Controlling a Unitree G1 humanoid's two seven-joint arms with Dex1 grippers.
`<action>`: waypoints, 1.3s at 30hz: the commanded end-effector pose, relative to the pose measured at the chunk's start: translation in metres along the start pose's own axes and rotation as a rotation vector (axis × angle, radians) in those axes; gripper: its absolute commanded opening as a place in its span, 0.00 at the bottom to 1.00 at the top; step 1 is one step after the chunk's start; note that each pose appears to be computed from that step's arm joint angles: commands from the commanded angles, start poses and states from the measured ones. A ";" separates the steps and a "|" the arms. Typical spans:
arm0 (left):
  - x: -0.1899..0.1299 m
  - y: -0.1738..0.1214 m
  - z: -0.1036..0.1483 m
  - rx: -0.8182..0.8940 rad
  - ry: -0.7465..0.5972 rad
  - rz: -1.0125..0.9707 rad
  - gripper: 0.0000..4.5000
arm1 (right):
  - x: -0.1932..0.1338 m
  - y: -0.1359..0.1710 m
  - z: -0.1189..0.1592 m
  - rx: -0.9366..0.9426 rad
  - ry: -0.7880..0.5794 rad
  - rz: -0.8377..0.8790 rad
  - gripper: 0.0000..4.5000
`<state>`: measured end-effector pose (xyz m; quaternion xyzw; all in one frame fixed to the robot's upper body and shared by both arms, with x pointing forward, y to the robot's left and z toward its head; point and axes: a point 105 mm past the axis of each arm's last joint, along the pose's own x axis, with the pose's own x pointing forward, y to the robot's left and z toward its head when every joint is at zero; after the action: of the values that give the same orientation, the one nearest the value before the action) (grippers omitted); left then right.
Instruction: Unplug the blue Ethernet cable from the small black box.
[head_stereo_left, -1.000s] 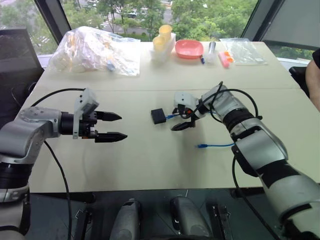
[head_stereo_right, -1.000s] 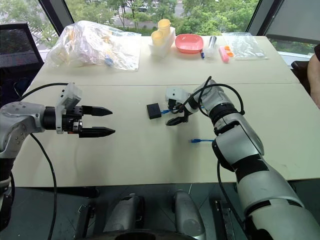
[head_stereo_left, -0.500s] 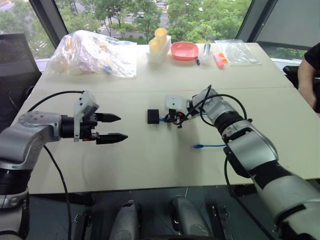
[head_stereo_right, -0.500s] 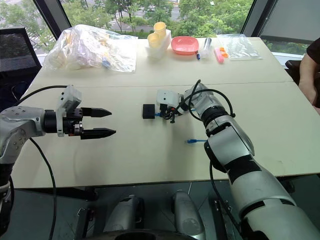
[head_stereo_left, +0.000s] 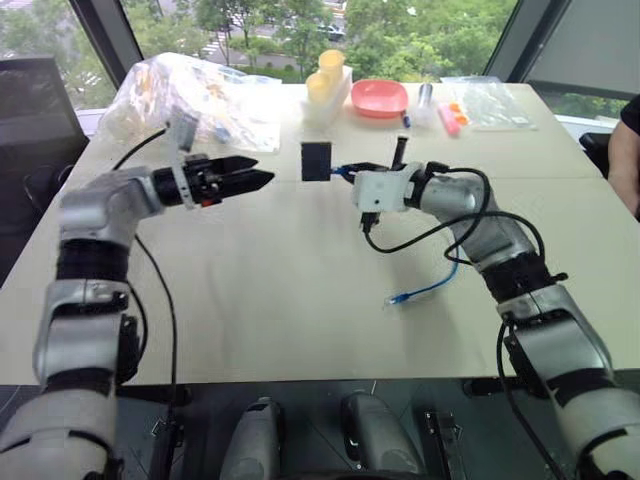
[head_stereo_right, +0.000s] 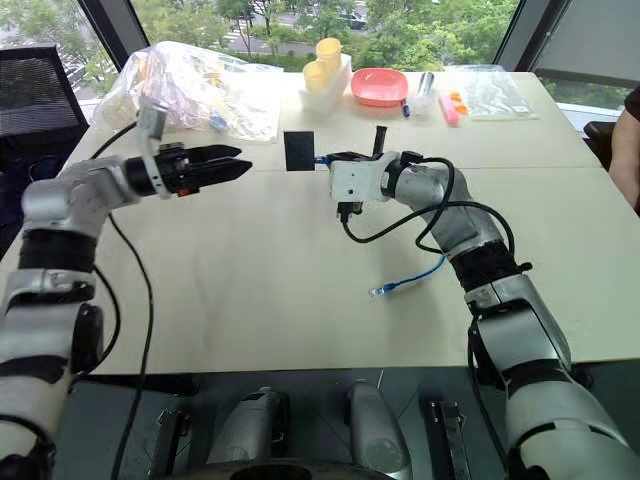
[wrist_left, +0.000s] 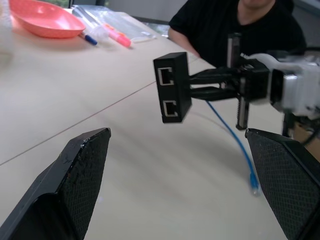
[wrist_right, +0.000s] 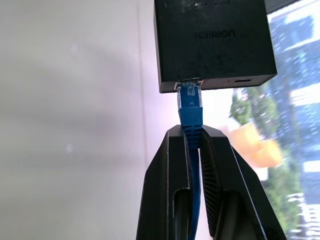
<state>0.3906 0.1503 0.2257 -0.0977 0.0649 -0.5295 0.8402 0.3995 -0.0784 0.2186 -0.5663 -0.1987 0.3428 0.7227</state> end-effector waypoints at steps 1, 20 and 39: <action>0.018 0.000 0.009 0.019 -0.018 -0.046 1.00 | -0.004 -0.022 0.017 -0.039 -0.023 -0.105 0.01; 0.060 -0.011 0.015 0.011 -0.052 -0.174 0.30 | -0.001 -0.010 0.030 -0.062 -0.017 -0.103 0.00; 0.037 -0.022 0.007 0.033 0.004 -0.300 0.11 | -0.060 -0.016 0.009 0.436 -0.018 0.013 0.98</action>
<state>0.3970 0.1113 0.2206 -0.1093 0.0661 -0.6198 0.7743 0.3697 -0.1175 0.2133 -0.4809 -0.1032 0.3626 0.7916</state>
